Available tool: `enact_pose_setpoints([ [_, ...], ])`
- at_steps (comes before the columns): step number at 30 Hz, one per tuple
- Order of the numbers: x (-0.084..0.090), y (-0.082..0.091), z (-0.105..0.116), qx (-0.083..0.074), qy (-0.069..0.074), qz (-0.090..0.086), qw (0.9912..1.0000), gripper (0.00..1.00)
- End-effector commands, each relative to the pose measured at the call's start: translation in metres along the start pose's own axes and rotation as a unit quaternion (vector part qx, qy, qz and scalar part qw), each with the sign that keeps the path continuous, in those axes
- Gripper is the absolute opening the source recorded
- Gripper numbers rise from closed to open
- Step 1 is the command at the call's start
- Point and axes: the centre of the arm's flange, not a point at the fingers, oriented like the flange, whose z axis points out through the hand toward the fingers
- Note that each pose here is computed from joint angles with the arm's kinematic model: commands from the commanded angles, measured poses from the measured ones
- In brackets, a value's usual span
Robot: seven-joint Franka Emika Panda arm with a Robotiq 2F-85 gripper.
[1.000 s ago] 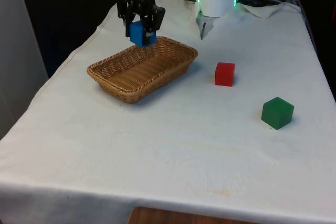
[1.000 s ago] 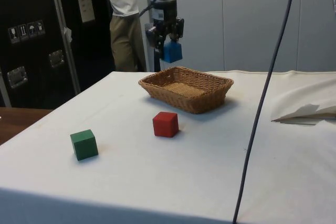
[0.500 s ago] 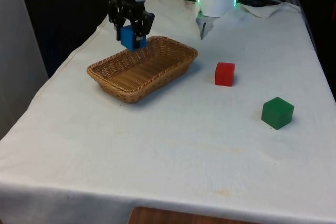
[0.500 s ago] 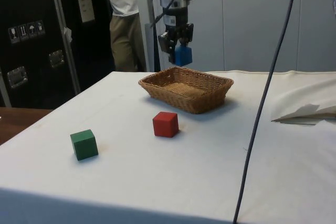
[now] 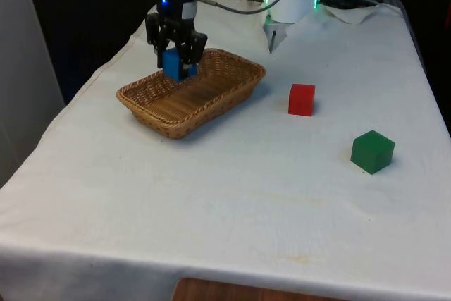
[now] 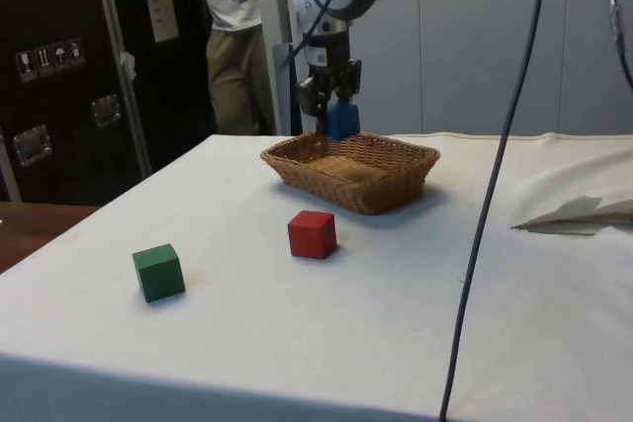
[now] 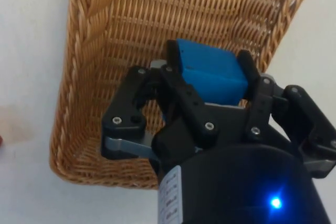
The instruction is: Pick up the blue cube and place it into the basket.
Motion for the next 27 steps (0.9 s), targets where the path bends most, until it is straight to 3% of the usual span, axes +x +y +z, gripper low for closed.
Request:
enact_pose_setpoints([
  [1, 0.000, -0.002, 0.003, 0.007, 0.001, 0.001, 0.99997, 0.06],
  [5, 0.001, -0.004, 0.018, 0.008, -0.005, 0.005, 0.99995, 0.06],
  [6, 0.001, -0.002, 0.015, 0.000, -0.005, 0.005, 0.99998, 0.06],
  [7, 0.001, -0.005, 0.021, 0.008, -0.006, 0.005, 0.99993, 0.06],
  [12, 0.001, -0.005, 0.036, 0.009, -0.011, 0.009, 0.99986, 0.06],
  [13, 0.001, -0.004, 0.038, 0.000, -0.013, 0.009, 0.99987, 0.06],
  [14, 0.001, -0.006, 0.042, 0.010, -0.013, 0.010, 0.99981, 0.06],
  [16, 0.000, -0.007, 0.047, 0.010, -0.016, 0.011, 0.99975, 0.06],
  [21, 0.001, -0.005, 0.052, 0.008, -0.020, 0.014, 0.99966, 0.06],
  [22, 0.001, -0.005, 0.053, 0.002, -0.021, 0.015, 0.99968, 0.06],
  [24, 0.001, -0.004, 0.052, 0.007, -0.021, 0.015, 0.99965, 0.06],
  [26, 0.002, -0.003, 0.052, 0.006, -0.021, 0.015, 0.99965, 0.15],
  [27, 0.001, -0.002, 0.052, 0.006, -0.022, 0.015, 0.99964, 0.28],
])
